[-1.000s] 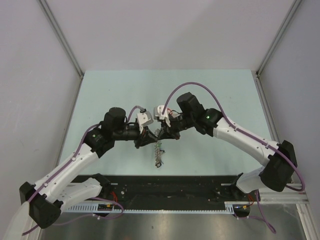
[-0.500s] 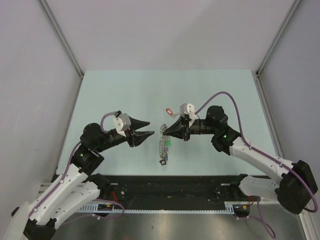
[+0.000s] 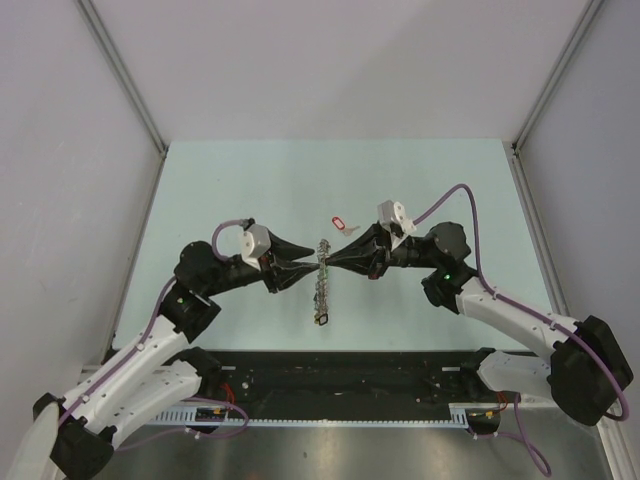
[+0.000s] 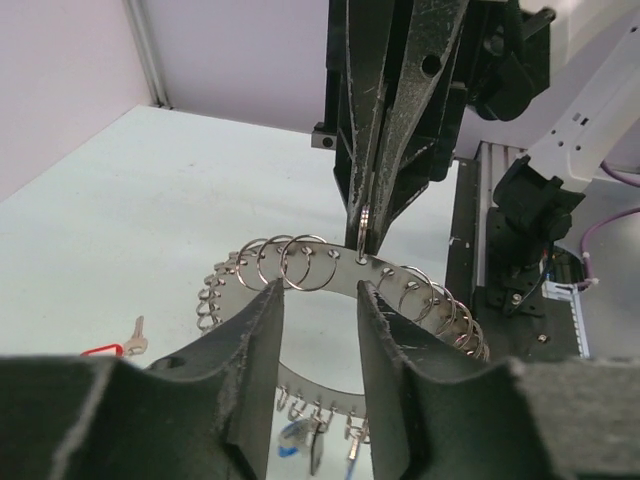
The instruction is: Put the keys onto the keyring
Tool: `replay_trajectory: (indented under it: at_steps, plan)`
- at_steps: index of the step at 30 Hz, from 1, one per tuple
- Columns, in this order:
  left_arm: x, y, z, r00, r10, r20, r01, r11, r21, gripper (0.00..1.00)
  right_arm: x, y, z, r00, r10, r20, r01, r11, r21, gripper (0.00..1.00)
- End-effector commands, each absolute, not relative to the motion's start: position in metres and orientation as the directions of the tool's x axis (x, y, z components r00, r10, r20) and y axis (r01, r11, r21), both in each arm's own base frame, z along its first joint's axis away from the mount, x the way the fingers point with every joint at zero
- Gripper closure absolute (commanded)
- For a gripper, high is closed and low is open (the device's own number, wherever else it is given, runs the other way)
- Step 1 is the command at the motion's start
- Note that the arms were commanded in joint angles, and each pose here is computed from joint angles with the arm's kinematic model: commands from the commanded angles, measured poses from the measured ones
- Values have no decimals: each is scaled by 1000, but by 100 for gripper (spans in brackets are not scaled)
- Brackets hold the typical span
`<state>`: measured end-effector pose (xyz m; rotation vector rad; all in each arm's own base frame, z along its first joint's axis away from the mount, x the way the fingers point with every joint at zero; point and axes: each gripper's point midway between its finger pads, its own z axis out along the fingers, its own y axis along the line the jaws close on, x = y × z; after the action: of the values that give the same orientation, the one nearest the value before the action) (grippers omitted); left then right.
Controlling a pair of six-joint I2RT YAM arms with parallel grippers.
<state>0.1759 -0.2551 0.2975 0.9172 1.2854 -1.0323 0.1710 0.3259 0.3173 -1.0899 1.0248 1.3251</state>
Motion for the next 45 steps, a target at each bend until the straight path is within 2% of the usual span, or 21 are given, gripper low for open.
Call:
replay_trajectory:
  at_steps: [1,12,21,26,33,45]
  plan:
    - [166,-257,314,50,-138,-989,971,240,16,63,162,322,346,79,298,-951,-993,-59,-101,100]
    - [151,-261,316,64,-157,-986,987,155,39,83,163,326,341,63,293,-954,-994,-63,-85,100]
    - [153,-263,314,42,-155,-987,988,154,18,89,162,331,339,59,295,-954,-994,-75,-85,100]
    - [157,-263,313,27,-148,-989,986,166,2,90,159,332,339,62,297,-953,-992,-84,-90,100]
    - [166,-263,309,2,-136,-991,978,209,-27,81,159,333,340,65,301,-951,-992,-83,-95,100]
    - [174,-265,306,-35,-128,-991,971,232,-64,79,157,335,336,56,296,-954,-991,-98,-89,100]
